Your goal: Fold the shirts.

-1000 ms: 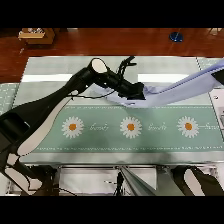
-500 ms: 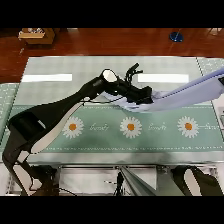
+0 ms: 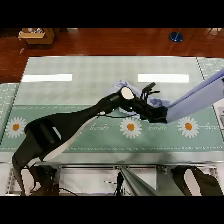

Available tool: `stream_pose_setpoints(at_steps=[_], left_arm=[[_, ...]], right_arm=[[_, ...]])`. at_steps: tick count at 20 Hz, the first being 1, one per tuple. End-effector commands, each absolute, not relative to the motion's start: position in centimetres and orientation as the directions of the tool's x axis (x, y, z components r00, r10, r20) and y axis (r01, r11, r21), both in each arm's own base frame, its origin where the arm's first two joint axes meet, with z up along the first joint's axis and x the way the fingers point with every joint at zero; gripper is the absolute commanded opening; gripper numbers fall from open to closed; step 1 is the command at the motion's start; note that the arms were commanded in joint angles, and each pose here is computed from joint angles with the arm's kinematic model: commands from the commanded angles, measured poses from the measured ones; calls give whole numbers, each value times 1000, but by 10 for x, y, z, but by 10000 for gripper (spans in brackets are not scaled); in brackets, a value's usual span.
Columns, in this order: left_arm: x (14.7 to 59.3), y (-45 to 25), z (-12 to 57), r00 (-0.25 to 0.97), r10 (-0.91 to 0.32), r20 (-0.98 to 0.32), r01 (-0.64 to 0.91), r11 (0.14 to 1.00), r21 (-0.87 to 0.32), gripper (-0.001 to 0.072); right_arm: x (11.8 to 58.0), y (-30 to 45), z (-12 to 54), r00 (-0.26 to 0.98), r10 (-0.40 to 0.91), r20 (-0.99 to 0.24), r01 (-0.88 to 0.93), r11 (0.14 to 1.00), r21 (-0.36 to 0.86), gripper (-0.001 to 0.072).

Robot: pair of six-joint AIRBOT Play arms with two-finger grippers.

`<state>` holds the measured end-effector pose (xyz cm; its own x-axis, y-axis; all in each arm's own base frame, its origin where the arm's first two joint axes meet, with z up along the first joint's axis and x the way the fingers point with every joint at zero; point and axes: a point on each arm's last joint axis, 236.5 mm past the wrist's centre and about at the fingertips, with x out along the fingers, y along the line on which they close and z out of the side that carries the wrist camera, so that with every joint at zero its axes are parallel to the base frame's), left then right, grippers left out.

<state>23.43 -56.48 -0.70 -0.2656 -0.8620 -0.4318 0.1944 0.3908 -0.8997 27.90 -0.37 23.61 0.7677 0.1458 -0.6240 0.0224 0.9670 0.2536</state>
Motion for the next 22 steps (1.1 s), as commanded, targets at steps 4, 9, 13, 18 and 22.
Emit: stream_pose_setpoints(at_steps=[4,9,13,18,22], left_arm=[[277,-537,29,-216,-898,-384,225,337,-914,29],[370,-410,126,-57,-931,-361,356,319,-878,29],[408,-278,192,150,-897,-416,430,438,-789,29],[392,-180,270,344,-854,-390,476,517,-712,29],[359,-167,305,387,-840,-379,533,540,-652,30]], right_arm=[[277,13,233,747,195,-636,-19,962,272,20],[301,62,228,708,341,-619,-135,925,356,20],[356,112,204,676,433,-597,-200,887,416,20],[409,209,119,558,521,-646,-268,850,454,20],[422,283,43,487,555,-674,-251,829,500,94]])
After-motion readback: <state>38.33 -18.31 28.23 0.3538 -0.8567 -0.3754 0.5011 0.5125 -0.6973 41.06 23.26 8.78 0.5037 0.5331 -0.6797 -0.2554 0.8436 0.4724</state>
